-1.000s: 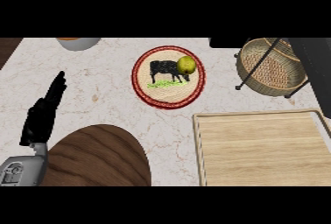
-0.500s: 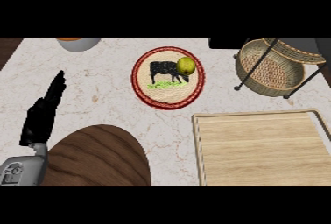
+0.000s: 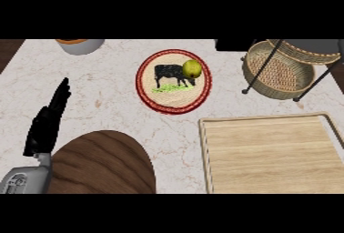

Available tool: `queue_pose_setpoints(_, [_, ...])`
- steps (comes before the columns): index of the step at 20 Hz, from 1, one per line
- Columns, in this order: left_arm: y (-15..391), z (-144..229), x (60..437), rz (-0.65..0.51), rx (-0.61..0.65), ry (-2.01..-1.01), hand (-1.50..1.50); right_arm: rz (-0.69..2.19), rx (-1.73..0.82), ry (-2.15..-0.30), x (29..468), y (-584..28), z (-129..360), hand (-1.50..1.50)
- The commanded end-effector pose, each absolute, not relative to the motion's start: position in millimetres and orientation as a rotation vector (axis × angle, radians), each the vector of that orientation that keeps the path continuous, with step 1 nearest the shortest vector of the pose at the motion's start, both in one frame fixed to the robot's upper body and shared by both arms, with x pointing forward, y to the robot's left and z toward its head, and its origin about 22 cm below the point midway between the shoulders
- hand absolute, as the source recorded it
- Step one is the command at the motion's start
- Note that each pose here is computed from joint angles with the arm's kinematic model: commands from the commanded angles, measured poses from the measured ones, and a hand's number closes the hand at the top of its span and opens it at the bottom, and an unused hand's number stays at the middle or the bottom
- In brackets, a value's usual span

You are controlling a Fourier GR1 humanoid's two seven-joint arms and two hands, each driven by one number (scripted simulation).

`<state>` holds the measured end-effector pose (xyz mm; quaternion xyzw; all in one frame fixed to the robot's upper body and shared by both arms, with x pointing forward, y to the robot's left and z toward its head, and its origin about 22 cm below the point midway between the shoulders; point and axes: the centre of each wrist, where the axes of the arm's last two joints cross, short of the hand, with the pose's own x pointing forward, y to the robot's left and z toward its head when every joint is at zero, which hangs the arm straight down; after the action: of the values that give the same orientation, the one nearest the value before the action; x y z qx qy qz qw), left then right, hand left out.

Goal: Pick the can from the tray and place it in the tiered basket

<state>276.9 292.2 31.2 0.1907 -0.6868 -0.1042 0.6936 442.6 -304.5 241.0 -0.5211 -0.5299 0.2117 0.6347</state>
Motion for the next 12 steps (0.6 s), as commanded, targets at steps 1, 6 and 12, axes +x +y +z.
queue_pose_setpoints(1, [277, 36, 287, -0.225, 0.433, -1.555, 0.0, 0.475, -1.123, -1.191, 441, -309, 180, -1.5])
queue_pose_setpoints(6, [297, 31, 282, -0.241, 0.431, -1.546, 0.0, 0.323, -1.099, -1.33, 440, -320, 194, -1.5])
queue_pose_setpoints(12, [288, 39, 273, -0.231, 0.402, -1.541, 0.0, 0.16, -1.163, -1.415, 425, -327, 245, -1.5])
